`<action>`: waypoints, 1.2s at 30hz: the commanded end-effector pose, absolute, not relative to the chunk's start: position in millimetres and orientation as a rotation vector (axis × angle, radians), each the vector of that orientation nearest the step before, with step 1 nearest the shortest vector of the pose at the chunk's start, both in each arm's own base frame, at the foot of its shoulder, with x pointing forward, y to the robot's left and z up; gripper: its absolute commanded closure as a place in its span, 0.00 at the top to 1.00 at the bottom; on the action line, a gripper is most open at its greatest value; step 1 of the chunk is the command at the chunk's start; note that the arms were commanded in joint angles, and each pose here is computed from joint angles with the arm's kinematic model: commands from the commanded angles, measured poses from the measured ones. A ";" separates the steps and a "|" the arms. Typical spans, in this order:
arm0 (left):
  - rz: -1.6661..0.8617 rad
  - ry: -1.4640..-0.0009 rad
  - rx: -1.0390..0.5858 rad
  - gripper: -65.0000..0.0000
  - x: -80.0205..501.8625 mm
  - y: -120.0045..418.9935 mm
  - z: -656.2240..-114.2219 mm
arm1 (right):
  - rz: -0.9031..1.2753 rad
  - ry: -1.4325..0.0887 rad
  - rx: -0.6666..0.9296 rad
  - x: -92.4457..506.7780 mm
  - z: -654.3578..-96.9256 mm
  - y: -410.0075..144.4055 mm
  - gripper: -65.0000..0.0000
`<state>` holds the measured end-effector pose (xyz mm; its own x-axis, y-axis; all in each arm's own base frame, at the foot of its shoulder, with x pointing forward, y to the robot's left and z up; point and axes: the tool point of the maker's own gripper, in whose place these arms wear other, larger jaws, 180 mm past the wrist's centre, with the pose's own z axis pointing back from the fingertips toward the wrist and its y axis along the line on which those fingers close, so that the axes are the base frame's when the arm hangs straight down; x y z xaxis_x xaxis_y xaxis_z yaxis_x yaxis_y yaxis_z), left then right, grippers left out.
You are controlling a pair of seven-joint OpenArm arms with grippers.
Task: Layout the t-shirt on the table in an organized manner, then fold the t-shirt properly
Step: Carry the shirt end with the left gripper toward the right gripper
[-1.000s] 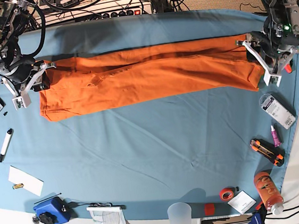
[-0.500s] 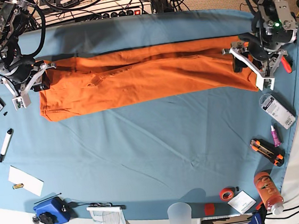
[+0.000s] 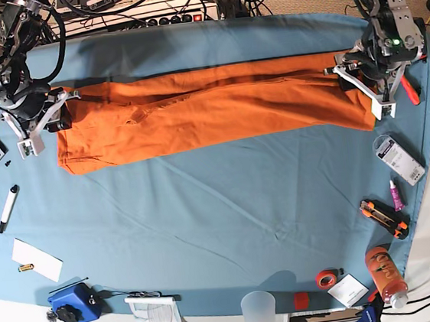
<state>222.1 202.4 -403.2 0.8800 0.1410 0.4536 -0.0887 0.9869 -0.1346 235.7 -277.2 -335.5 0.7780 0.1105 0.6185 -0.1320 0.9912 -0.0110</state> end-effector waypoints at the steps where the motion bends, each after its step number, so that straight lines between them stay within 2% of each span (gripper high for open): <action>1: 0.131 -0.410 -0.146 0.51 209.5 196.9 -415.2 | 0.144 -0.711 0.019 242.8 -323.5 -280.2 0.25; 4: 0.122 -0.375 -0.195 0.42 203.6 189.1 -421.4 | 0.144 -0.711 0.019 242.8 -323.5 -280.2 0.25; 9: 0.125 -0.386 -0.231 0.01 206.5 183.2 -418.3 | 0.143 -0.717 0.019 243.6 -322.8 -280.1 0.25; 15: 0.079 -0.445 -0.205 0.00 215.4 184.9 -402.5 | 0.144 -0.720 0.020 244.0 -322.4 -280.0 0.25; 22: 0.064 -0.653 -0.162 0.00 238.3 204.2 -346.4 | 0.144 -0.752 0.021 248.2 -318.6 -279.4 0.25; 28: -0.092 -0.802 -0.317 0.00 239.0 173.7 -300.8 | 0.144 -0.792 0.024 254.3 -312.9 -278.5 0.25; 36: -0.278 -0.854 -0.501 0.00 212.2 98.6 -272.4 | 0.144 -0.834 0.022 266.5 -302.5 -278.3 0.25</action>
